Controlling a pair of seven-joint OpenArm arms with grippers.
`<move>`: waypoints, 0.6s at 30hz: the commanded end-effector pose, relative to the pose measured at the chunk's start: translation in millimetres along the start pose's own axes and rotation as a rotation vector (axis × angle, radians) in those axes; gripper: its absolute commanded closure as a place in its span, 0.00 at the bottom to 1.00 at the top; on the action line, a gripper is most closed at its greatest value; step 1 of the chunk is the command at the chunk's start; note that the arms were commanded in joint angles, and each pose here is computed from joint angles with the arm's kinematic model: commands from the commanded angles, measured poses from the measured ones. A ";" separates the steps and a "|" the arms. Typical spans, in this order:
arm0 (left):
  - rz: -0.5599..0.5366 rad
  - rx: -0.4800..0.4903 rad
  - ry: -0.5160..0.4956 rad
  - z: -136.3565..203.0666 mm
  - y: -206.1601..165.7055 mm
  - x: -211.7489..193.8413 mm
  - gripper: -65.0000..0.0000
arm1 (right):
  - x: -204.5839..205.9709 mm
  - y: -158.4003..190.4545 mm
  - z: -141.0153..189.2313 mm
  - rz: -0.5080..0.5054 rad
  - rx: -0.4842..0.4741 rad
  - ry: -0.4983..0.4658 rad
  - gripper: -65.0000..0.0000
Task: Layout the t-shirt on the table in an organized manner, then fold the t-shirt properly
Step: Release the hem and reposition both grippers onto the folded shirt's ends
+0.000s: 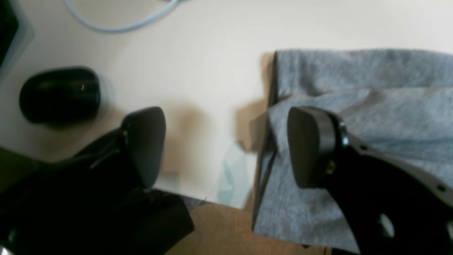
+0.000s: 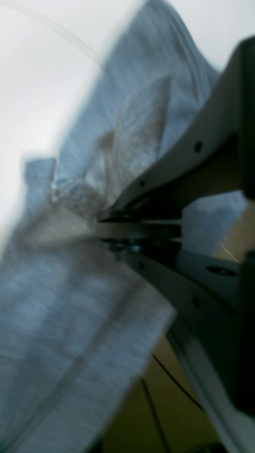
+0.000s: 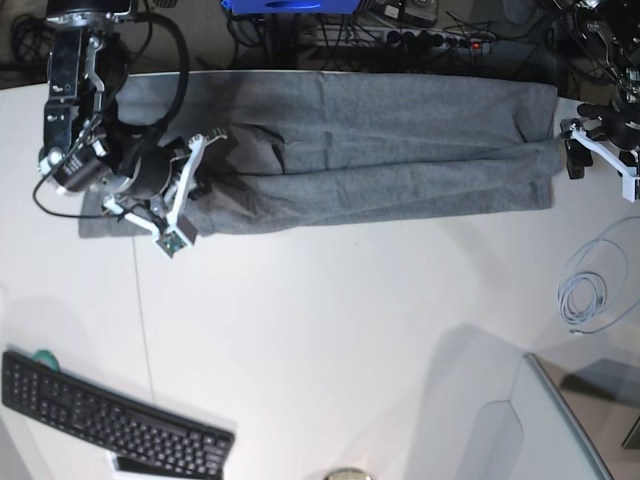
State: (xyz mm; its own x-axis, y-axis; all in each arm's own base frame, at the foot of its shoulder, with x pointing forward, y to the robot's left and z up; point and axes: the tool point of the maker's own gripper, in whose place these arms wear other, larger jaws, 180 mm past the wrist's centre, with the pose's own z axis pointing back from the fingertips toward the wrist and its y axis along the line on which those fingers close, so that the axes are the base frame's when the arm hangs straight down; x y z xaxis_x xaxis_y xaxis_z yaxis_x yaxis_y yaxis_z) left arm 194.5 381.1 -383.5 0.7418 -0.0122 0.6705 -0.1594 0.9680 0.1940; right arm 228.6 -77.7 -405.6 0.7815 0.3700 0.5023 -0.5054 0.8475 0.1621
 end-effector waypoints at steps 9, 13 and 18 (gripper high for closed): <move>-0.010 0.015 -0.048 1.4 6.2 18.1 0.22 | -36.4 29.0 6.0 -0.042 0.048 0.026 0.99; -0.009 0.015 -0.033 -2.7 11.8 15.4 0.22 | -53.0 36.3 6.2 -0.057 0.062 0.060 0.99; -0.003 0.014 -0.014 -5.8 17.6 9.6 0.22 | -63.4 41.7 8.2 -0.065 0.069 0.080 0.99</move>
State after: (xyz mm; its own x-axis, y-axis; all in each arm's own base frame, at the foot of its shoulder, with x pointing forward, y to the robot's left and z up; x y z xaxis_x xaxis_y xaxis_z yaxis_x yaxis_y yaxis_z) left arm 194.1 392.9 -392.1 0.7636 0.0023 0.6456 -0.1631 0.9683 0.1894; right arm 147.1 -71.0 -432.2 0.8534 0.3559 0.3807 -0.4671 0.8464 0.2557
